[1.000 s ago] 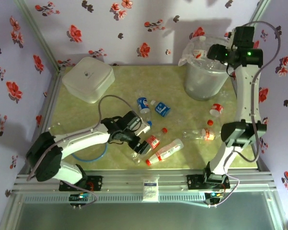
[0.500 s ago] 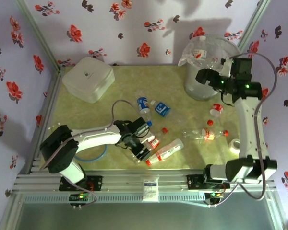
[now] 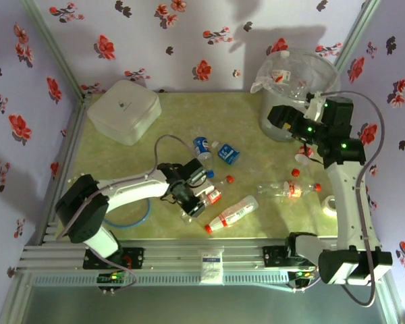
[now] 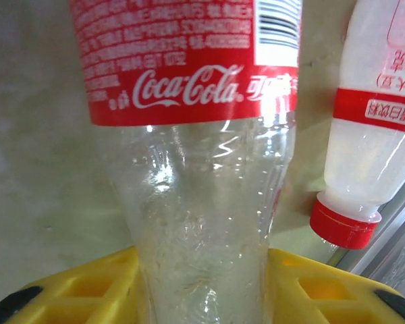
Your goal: Put the plastic bottles in the bin
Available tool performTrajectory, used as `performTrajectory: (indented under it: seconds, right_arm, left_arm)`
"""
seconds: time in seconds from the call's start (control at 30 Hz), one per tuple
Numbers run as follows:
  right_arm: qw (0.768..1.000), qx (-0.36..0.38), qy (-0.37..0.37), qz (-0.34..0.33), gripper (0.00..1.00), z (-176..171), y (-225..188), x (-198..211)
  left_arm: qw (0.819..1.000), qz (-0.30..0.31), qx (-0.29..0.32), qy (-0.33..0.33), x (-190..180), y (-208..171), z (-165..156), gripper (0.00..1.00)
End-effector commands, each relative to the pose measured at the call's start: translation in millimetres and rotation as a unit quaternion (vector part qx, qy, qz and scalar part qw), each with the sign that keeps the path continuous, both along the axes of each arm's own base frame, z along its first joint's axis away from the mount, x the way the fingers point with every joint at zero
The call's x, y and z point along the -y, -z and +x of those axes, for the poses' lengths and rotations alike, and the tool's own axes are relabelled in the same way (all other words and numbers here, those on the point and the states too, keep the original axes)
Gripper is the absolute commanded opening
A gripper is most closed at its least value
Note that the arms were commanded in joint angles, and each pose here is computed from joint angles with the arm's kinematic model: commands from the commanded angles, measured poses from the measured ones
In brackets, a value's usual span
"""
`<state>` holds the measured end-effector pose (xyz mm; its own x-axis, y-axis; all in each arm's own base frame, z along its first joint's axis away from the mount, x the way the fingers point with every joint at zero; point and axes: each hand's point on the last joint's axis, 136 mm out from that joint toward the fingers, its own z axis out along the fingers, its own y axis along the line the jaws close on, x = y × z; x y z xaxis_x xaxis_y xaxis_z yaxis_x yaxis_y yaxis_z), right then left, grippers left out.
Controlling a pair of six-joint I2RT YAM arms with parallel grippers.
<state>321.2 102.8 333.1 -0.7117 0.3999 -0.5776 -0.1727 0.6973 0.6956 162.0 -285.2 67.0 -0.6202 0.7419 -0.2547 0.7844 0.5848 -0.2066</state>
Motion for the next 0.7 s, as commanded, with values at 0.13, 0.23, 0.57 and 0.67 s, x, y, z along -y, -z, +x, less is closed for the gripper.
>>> performTrajectory:
  seconds: [0.13,0.23,0.57,0.67]
  right_arm:
    - [0.996,-0.021,-0.079,0.039,0.94,-14,24,-50]
    - [0.992,-0.042,-0.106,0.06,0.88,-15,44,-74]
    - [0.977,-0.07,-0.187,0.07,0.94,-14,75,-135]
    - [0.976,-0.086,-0.189,0.059,0.93,-11,88,-139]
  left_arm:
    - [0.994,-0.066,0.071,-0.058,-3,-42,36,0.34]
    - [0.981,-0.125,0.113,-0.097,2,-66,59,0.28]
    - [0.953,-0.24,0.143,-0.114,35,-105,78,0.27]
    - [0.95,-0.251,0.143,-0.115,38,-108,79,0.27]
